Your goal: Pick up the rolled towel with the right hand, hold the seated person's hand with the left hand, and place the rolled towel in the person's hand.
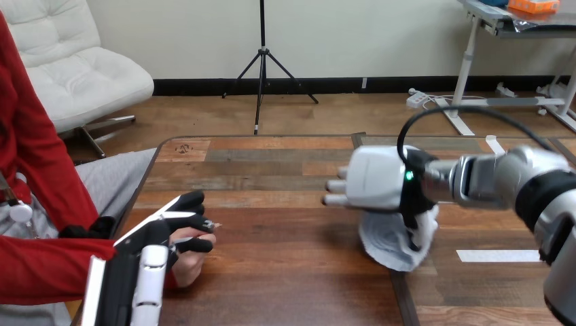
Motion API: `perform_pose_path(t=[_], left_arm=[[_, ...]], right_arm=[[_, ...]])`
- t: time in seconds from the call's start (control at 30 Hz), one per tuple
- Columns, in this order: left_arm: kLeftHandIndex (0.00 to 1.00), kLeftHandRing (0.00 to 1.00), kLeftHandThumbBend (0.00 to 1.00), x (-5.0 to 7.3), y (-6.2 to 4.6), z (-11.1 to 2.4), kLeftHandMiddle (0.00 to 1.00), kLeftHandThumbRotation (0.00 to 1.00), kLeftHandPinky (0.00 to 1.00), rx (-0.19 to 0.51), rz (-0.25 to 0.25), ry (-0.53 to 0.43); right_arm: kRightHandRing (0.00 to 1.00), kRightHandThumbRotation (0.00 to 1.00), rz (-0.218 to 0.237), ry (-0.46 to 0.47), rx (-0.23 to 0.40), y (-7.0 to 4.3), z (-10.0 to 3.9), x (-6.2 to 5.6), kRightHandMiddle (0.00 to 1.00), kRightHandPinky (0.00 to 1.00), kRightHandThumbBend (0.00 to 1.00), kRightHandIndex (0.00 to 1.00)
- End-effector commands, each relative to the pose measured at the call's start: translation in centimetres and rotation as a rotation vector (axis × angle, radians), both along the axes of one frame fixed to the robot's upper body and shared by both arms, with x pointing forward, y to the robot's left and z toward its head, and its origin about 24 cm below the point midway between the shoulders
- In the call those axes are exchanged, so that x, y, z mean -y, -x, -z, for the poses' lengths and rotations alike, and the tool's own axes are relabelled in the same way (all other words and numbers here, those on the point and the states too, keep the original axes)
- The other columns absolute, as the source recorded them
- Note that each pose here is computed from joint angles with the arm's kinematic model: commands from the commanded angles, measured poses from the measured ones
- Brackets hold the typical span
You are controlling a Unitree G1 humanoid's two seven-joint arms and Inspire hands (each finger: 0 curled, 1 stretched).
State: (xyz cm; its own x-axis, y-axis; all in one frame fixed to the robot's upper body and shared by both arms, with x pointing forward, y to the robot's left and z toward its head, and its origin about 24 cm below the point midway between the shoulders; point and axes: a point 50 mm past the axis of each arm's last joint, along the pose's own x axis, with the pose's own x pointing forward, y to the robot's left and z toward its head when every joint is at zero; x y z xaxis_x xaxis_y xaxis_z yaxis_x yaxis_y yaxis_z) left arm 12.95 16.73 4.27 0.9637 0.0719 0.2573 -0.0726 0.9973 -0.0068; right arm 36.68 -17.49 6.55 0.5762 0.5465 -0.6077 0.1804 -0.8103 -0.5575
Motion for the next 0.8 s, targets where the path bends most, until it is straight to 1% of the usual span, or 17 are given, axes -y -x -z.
perform_pose_path(t=[0.0, 0.13, 0.27, 0.43, 0.6, 0.77], left_arm=[[0.52, 0.77, 0.50, 0.1, 0.0, -1.6, 0.77, 1.00, 0.57, 0.108, -0.043, 0.052], [0.52, 0.76, 0.49, -0.1, 0.2, -1.6, 0.77, 1.00, 0.57, 0.108, -0.061, 0.045], [0.52, 0.75, 0.48, -0.3, 0.4, -1.4, 0.77, 1.00, 0.56, 0.104, -0.074, 0.038], [0.53, 0.75, 0.48, -0.4, 0.7, -1.2, 0.78, 1.00, 0.56, 0.095, -0.090, 0.030], [0.53, 0.76, 0.48, -0.5, 0.9, -1.1, 0.78, 1.00, 0.57, 0.095, -0.097, 0.027], [0.53, 0.77, 0.49, -0.5, 1.0, -1.1, 0.79, 1.00, 0.59, 0.094, -0.093, 0.042]], right_arm=[[0.97, 0.45, 0.051, 0.044, 0.006, 0.0, 0.4, 0.9, 1.00, 0.86, 1.00, 1.00], [0.97, 0.46, 0.063, 0.067, 0.004, 0.1, 0.6, 1.2, 1.00, 0.87, 1.00, 1.00], [0.97, 0.46, 0.096, 0.094, -0.006, 0.1, 0.9, 1.5, 1.00, 0.89, 1.00, 1.00], [0.98, 0.46, 0.103, 0.136, -0.002, 0.1, 1.1, 1.7, 1.00, 0.92, 1.00, 1.00], [0.96, 0.48, 0.107, 0.183, 0.006, 0.1, 1.3, 1.9, 0.99, 0.91, 1.00, 1.00], [0.94, 0.47, 0.125, 0.233, 0.010, 0.1, 1.5, 2.2, 0.97, 0.89, 1.00, 0.99]])
